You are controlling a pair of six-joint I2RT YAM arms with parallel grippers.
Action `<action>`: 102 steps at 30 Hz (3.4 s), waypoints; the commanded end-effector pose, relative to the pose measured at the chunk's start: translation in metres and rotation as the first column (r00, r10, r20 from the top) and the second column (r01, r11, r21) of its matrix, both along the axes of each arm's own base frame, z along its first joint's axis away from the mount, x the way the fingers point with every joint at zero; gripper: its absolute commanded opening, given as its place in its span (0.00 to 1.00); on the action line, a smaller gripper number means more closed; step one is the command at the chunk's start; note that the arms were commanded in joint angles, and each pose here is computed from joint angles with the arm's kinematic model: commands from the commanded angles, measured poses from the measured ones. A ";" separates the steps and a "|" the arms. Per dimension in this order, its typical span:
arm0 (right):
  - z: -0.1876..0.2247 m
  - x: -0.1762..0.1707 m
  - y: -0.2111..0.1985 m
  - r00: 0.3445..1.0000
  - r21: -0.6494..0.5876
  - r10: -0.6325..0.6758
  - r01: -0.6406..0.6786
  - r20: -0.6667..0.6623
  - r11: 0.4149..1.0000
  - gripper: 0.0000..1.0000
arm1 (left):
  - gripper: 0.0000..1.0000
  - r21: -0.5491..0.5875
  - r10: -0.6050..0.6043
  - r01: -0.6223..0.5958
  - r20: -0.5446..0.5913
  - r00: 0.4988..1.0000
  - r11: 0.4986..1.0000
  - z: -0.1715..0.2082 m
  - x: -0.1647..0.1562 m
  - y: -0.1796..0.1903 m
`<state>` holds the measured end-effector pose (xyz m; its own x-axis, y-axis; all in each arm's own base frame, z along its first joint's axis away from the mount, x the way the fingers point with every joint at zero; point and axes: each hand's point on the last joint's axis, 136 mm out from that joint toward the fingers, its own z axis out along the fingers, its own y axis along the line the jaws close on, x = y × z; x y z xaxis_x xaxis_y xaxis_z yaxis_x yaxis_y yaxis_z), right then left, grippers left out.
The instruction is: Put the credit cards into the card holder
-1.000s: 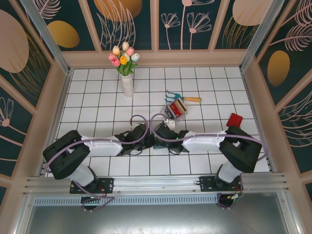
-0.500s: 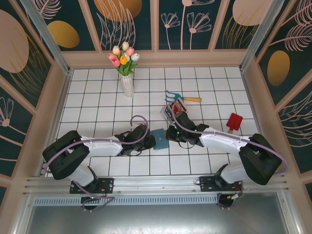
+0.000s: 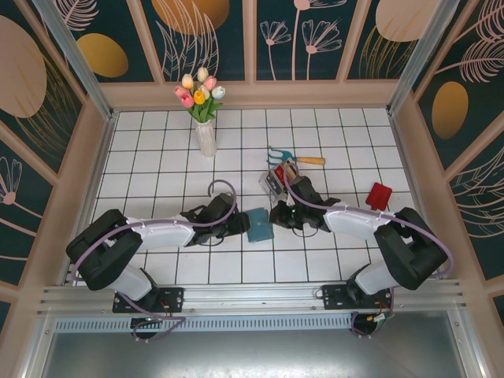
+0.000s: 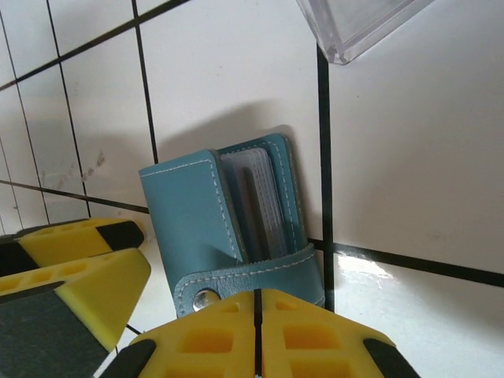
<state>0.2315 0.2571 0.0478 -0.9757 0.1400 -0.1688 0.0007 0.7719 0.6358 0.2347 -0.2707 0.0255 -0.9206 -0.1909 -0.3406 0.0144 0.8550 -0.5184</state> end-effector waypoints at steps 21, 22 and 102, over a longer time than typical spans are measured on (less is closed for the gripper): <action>-0.006 0.002 0.020 0.997 0.055 0.079 -0.077 -0.019 0.995 0.09 | 0.36 -0.012 -0.177 0.177 -0.131 0.975 0.984 -0.034 -0.013 -0.031; -0.007 0.002 0.019 0.997 0.047 0.077 -0.075 -0.024 0.996 0.09 | 0.35 -0.015 -0.177 0.177 -0.131 0.975 0.984 -0.034 -0.014 -0.031; 0.080 0.053 -0.082 0.894 -0.197 -0.206 0.303 0.398 0.933 0.29 | 0.50 -0.050 -0.035 0.038 0.055 0.998 0.998 0.033 0.011 -0.017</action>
<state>0.2583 0.2233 0.0938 -0.8946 0.1972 -0.4010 -0.0443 0.8537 0.5188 0.2376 -0.2950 0.0307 -0.9381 -0.1613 -0.3064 0.0536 0.8066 -0.5886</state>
